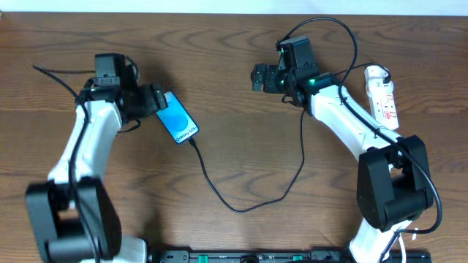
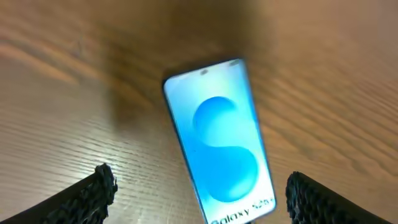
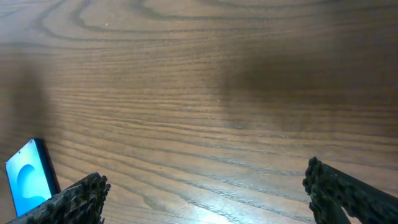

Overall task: Plug charger to phone and switch on socket
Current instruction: 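Open the left gripper and lift it up off the phone, then move the right gripper over the white power strip beside the charger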

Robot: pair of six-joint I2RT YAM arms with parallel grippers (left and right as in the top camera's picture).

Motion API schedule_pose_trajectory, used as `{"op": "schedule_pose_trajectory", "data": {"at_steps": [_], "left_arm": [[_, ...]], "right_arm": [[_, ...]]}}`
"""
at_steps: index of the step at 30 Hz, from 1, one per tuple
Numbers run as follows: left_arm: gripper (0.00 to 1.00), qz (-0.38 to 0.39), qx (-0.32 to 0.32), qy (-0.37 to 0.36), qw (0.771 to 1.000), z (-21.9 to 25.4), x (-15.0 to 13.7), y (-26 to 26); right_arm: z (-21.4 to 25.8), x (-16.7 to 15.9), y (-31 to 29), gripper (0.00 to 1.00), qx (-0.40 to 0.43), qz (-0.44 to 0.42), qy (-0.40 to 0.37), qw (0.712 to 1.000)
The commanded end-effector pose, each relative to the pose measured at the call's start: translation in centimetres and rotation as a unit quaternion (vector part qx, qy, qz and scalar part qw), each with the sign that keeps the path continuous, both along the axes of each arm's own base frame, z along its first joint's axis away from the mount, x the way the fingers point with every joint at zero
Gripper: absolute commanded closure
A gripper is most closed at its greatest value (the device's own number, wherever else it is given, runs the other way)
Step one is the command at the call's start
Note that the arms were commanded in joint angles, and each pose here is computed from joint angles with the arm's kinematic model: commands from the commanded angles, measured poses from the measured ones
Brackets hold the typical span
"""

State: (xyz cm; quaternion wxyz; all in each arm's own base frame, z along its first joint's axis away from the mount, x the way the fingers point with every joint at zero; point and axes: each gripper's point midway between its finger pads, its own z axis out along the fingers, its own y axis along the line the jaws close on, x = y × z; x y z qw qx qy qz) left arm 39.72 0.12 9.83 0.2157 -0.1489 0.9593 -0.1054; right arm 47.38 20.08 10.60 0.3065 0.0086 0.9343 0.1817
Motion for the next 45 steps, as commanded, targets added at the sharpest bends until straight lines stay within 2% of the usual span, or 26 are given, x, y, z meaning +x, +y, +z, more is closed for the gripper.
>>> {"op": "schedule_pose_trajectory", "data": {"at_steps": [1, 3, 8, 20, 28, 34, 35, 38, 40, 43, 45], "left_arm": [[0.11, -0.119, 0.099, -0.063, 0.986, 4.2, -0.6, -1.6], [0.1, -0.13, 0.142, -0.111, 0.975, 7.6, -0.6, -2.2], [0.11, -0.119, 0.164, -0.172, 0.964, 11.7, -0.9, -2.4], [0.1, -0.118, 0.164, -0.175, 0.964, 11.9, -0.9, -2.4], [0.11, -0.118, 0.164, -0.175, 0.964, 11.9, -0.9, -2.4], [0.11, -0.118, 0.164, -0.175, 0.964, 11.9, -0.9, -2.4], [0.11, -0.118, 0.164, -0.175, 0.964, 11.9, -0.9, -2.4], [0.11, -0.118, 0.164, -0.175, 0.964, 11.9, -0.9, -2.4], [0.11, -0.118, 0.164, -0.175, 0.964, 11.9, -0.9, -2.4], [0.1, -0.118, 0.164, -0.175, 0.964, 11.9, -0.9, -2.4], [0.11, -0.118, 0.164, -0.175, 0.964, 11.9, -0.9, -2.4]], "right_arm": [[1.4, 0.3, -0.2, 0.01, -0.002, 0.0, -0.019, 1.0], [1.4, 0.3, -0.2, 0.01, -0.002, 0.0, -0.019, 1.0], [1.2, 0.1, -0.3, 0.01, -0.004, 0.0, -0.013, 1.0], [0.9, -0.3, -0.4, 0.01, -0.006, 0.002, -0.003, 1.0], [2.0, -1.3, 1.5, 0.01, 0.038, 0.077, 0.004, 0.996], [6.2, -1.0, -0.9, 0.01, 0.046, 0.11, 0.002, 0.993], [8.9, -0.8, -1.7, 0.01, 0.075, 0.135, -0.005, 0.988], [12.4, -0.6, -3.6, 0.01, 0.107, 0.151, -0.017, 0.982], [15.0, -0.4, -6.7, 0.01, 0.118, 0.141, -0.023, 0.983], [16.5, -0.3, -10.1, 0.01, 0.106, 0.119, -0.027, 0.987], [17.1, -0.1, -14.9, 0.01, 0.093, 0.073, -0.026, 0.993]]}}
